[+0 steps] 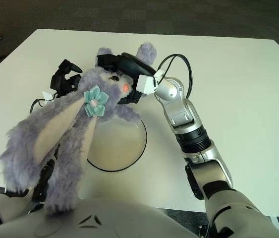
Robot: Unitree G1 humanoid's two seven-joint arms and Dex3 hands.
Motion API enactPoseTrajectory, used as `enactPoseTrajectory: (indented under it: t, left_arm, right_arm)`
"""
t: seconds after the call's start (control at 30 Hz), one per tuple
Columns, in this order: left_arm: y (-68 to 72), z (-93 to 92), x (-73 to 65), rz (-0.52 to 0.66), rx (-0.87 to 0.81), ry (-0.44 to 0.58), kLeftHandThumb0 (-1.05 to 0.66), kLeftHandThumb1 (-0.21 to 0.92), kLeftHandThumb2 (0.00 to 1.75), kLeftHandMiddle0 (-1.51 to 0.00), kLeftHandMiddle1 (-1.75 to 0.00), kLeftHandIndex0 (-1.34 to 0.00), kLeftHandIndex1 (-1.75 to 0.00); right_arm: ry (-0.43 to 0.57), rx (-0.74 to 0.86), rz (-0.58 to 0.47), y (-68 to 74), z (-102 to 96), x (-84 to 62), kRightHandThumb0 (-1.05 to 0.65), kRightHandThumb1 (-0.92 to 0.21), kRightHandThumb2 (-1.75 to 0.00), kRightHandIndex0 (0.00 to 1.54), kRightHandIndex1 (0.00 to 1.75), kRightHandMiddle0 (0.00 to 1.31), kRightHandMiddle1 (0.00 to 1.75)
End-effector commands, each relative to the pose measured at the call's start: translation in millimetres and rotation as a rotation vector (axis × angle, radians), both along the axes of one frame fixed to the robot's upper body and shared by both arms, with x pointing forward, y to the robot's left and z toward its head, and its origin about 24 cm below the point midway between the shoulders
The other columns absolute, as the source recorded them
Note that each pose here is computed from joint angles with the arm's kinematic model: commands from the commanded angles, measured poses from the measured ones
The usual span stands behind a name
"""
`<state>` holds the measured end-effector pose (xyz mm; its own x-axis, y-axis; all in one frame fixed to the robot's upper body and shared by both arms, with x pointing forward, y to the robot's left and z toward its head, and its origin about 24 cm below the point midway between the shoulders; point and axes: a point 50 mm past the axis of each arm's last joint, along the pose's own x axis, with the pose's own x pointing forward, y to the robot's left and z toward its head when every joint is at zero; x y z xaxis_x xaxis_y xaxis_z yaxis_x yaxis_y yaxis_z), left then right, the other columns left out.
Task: Put the doll into the plate.
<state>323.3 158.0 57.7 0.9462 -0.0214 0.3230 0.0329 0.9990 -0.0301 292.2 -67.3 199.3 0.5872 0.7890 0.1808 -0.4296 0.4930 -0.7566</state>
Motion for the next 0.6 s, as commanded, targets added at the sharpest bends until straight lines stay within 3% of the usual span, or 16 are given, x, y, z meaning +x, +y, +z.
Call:
enactPoseTrajectory:
  t: [0.0, 0.57]
  left_arm:
    - [-8.3, -47.9, -25.6, 0.007, -0.023, 0.182, -0.43, 0.49, 1.1, -1.1, -1.75, -0.48, -1.75]
    - [-7.7, -44.1, -24.1, 0.016, -0.013, 0.166, -0.43, 0.46, 1.14, -1.15, -1.75, -0.5, -1.75]
  right_arm:
    - [-0.044, 0.008, 0.013, -1.4, 11.3, -1.1, 0.57, -0.09, -1.59, 0.8, 1.75, 1.0, 1.75]
    - [-0.028, -0.03, 0.041, -2.1, 15.1, -2.8, 0.57, -0.09, -1.59, 0.8, 1.75, 0.92, 1.75]
